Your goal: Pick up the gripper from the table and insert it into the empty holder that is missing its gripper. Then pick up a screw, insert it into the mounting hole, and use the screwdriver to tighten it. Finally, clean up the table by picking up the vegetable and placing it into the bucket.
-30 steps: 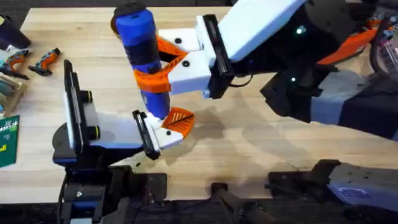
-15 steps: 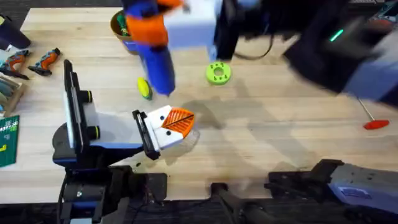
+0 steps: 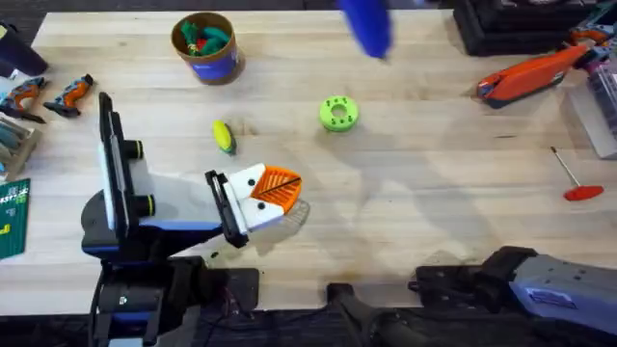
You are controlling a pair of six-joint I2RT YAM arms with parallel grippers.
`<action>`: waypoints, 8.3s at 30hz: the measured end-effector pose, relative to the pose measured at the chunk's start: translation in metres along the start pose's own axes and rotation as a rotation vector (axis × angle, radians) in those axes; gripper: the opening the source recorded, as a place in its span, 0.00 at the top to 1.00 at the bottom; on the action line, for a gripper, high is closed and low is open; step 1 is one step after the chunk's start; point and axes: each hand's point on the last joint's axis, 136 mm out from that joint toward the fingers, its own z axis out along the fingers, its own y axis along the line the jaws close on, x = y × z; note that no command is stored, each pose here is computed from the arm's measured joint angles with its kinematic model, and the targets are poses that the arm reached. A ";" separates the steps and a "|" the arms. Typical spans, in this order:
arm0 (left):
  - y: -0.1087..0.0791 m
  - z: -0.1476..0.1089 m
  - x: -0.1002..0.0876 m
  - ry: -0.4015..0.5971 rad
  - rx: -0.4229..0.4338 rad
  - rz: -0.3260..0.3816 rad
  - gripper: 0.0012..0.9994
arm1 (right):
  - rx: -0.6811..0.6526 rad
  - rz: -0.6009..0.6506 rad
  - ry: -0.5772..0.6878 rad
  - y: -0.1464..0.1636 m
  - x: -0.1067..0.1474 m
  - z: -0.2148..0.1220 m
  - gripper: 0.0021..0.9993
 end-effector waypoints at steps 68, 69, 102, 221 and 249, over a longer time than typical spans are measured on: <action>0.004 0.000 -0.001 -0.003 -0.021 0.010 0.01 | 0.217 0.508 0.889 -0.050 0.239 0.001 0.01; 0.005 0.000 -0.002 -0.004 -0.027 0.013 0.01 | 0.220 0.568 0.925 -0.042 0.244 -0.005 0.01; 0.086 -0.016 -0.078 0.024 -0.459 -0.104 0.01 | 0.513 0.942 0.595 0.033 0.219 -0.129 0.01; 0.375 -0.019 -0.093 0.505 -1.273 -0.722 0.97 | 0.536 1.017 0.590 0.070 0.259 -0.136 0.01; 0.325 -0.069 -0.033 0.861 -1.314 -0.897 0.01 | 0.536 1.017 0.590 0.070 0.259 -0.136 0.01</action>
